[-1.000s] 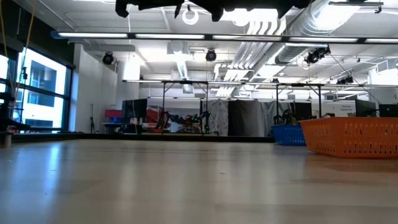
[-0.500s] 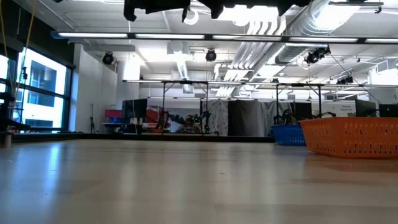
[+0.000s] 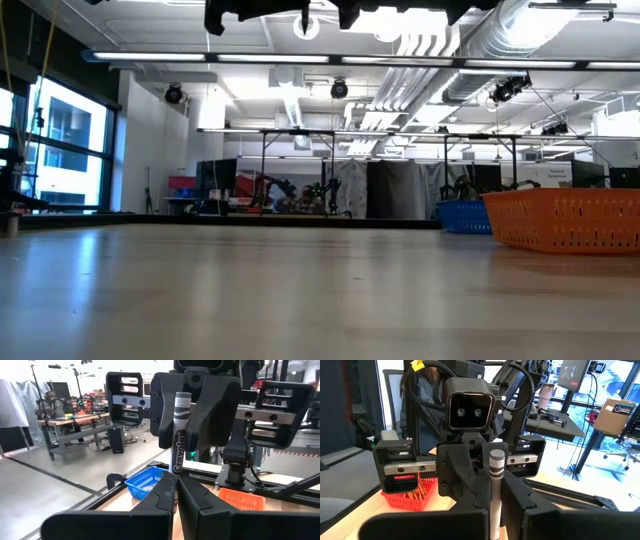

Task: Sort crayons
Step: Put the gray crayon into the blue bin, then return to Home Position

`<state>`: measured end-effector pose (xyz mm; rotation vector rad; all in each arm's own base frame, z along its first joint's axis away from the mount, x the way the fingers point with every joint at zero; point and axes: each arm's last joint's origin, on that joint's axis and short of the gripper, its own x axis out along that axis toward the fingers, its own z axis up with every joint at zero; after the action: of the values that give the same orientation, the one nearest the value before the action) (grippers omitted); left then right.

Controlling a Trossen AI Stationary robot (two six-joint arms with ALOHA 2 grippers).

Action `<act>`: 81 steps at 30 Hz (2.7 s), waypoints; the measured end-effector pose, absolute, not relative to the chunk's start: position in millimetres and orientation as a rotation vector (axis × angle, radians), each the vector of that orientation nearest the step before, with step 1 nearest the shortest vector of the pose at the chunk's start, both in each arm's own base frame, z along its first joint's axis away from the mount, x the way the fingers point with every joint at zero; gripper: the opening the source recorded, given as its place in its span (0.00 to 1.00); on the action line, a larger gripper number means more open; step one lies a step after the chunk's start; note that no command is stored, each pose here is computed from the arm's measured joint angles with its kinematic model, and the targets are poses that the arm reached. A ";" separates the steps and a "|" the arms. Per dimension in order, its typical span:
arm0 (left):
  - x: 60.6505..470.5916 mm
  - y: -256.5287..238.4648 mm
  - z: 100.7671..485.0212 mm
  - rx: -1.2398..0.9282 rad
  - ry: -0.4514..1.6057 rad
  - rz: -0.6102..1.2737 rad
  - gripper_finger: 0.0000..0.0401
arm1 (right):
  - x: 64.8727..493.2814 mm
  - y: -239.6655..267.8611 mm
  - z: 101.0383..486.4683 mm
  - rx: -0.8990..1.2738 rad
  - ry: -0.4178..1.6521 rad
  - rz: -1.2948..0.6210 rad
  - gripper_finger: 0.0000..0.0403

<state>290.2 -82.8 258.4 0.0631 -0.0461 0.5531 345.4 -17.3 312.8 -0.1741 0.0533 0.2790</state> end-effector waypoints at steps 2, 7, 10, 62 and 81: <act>290.2 -82.8 258.4 0.040 -0.053 0.552 0.01 | 345.4 -17.3 312.7 -0.173 0.054 0.279 0.02; 290.2 -82.7 259.1 0.017 -0.065 0.549 0.10 | 345.2 -19.9 311.2 -0.166 0.072 0.267 0.01; 289.7 -83.4 259.7 0.044 -0.057 0.554 0.19 | 342.9 -28.0 309.2 -0.150 0.112 0.232 0.01; 286.4 -88.9 250.5 0.145 0.046 0.621 0.37 | 206.7 -213.4 199.6 0.383 1.324 -0.926 0.07; 286.3 -88.7 250.4 0.146 0.046 0.623 0.37 | 184.8 -162.8 279.6 0.387 1.025 -0.728 0.34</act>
<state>286.3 -88.7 250.4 0.1463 0.0462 0.6230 184.8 -162.8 279.6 0.3875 1.0253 -0.7282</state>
